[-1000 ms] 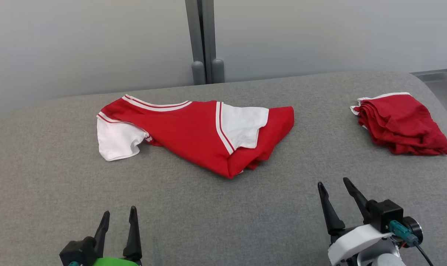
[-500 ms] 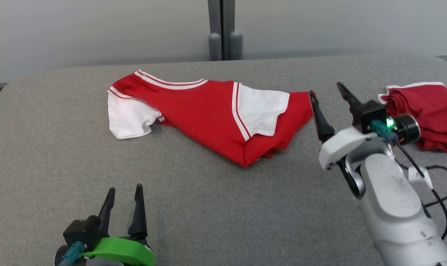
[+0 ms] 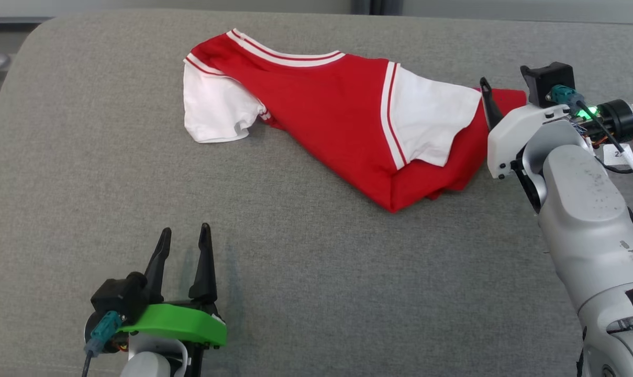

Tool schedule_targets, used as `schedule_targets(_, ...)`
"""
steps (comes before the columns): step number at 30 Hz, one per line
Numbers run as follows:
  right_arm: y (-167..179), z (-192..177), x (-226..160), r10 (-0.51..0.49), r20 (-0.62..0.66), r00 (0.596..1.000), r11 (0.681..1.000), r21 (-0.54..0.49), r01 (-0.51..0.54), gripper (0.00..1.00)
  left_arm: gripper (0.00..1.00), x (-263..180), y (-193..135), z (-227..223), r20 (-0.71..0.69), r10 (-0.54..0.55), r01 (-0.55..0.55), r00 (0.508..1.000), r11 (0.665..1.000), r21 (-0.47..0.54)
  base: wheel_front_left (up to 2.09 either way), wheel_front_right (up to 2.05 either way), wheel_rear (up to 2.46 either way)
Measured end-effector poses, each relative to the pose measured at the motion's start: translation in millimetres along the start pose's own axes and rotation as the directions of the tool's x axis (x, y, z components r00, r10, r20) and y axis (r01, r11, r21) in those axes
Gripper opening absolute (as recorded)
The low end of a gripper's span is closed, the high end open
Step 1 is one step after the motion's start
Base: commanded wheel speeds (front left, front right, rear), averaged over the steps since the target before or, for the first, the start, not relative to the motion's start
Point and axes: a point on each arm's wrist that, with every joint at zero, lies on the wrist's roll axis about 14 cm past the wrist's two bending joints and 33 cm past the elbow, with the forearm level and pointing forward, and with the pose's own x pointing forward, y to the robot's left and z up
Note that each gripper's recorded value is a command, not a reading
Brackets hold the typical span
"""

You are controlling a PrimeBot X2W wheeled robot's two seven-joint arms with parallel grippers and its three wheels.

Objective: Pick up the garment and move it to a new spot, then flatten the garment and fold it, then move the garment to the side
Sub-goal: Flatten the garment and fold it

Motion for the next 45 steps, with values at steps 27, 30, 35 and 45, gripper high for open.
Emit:
schedule_targets(27, 54.0, -38.1, 22.0, 0.14, -0.101, 0.985, 0.988, 0.082, -0.132, 0.0, 1.0, -1.4, 9.5, -6.9, -0.026, 0.033, -0.033, 0.999, 0.999, 0.013, 0.0, 0.0, 0.0)
schedule_targets(30, 63.1, -24.2, 20.9, 0.16, -0.056, 0.985, 0.985, 0.071, -0.156, 0.0, 1.0, -2.6, 8.2, -6.9, -0.025, 0.029, -0.029, 0.999, 0.999, 0.013, 0.0, 0.0, 0.0)
schedule_targets(35, 85.1, 9.8, 16.0, 0.214, 0.041, 0.976, 0.976, 0.04, -0.216, 0.0, 1.0, -5.1, 5.7, -1.9, -0.009, 0.021, -0.021, 1.0, 1.0, 0.016, 0.0, 0.0, 0.0)
schedule_targets(45, 199.3, 69.3, -51.0, 0.516, 0.253, 0.819, 0.847, -0.003, -0.532, 0.0, 1.0, -17.1, 14.4, 31.7, 0.098, 0.044, -0.047, 0.994, 0.998, 0.032, 0.0, 0.0, 0.0)
